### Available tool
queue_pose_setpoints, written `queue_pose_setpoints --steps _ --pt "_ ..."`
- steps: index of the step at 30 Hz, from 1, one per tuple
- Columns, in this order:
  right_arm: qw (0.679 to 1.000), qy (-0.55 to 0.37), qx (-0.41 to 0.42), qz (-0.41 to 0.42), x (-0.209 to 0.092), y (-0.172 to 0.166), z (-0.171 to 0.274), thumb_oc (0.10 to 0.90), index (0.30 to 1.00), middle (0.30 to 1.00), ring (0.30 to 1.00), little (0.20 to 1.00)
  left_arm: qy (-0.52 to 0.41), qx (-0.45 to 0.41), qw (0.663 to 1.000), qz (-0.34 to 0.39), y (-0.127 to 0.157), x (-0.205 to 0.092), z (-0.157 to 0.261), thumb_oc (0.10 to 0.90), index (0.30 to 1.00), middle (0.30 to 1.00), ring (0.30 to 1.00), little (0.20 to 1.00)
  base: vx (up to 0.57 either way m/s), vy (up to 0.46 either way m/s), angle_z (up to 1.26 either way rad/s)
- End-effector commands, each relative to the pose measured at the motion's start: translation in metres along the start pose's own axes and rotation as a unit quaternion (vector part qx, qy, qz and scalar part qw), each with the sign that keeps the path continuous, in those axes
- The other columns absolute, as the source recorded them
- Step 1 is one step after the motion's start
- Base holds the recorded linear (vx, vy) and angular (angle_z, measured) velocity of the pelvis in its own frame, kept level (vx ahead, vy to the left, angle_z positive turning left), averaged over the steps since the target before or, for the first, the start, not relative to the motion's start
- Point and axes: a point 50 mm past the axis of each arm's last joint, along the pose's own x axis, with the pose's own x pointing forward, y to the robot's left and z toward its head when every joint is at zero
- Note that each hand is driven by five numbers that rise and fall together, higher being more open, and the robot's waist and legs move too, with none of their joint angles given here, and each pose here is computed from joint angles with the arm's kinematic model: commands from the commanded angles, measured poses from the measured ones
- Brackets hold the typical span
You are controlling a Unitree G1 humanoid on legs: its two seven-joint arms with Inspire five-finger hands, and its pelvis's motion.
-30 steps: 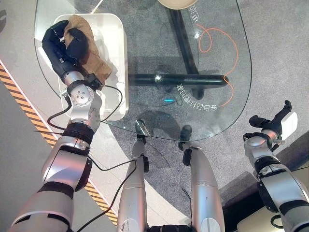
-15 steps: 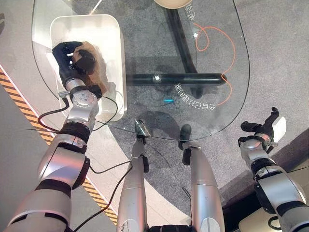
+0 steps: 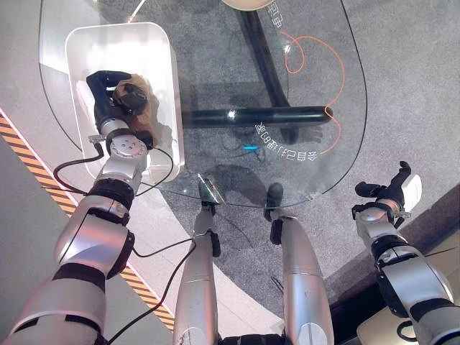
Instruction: Wipe the table with a cloth and put it in the basket.
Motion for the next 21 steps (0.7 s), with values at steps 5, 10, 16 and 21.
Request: queue_pose_setpoints --steps 5,10,16,21 --pt "0.999 0.008 -0.016 -0.051 0.0134 -0.027 -0.0101 0.8 0.9 0.9 0.9 0.9 -0.079 -0.006 0.995 0.068 0.0418 0.0263 0.0482 0.8 0.9 0.9 0.9 0.9 0.0 0.0 0.0" --pt "0.999 0.007 -0.016 -0.052 0.0139 -0.0271 -0.0081 0.8 0.9 0.9 0.9 0.9 -0.081 -0.01 0.994 0.074 0.0435 0.0264 0.0487 0.8 0.9 0.9 0.9 0.9 0.0 0.0 0.0" --pt "0.999 0.007 -0.014 -0.05 0.013 -0.026 -0.0093 0.8 0.9 0.9 0.9 0.9 -0.082 -0.012 0.994 0.077 0.0445 0.0266 0.0489 0.8 0.9 0.9 0.9 0.9 0.0 0.0 0.0" --pt "0.999 0.008 -0.013 -0.05 0.0128 -0.0251 -0.008 0.8 0.9 0.9 0.9 0.9 -0.08 -0.017 0.994 0.078 0.0447 0.027 0.0501 0.8 0.9 0.9 0.9 0.9 0.0 0.0 0.0"
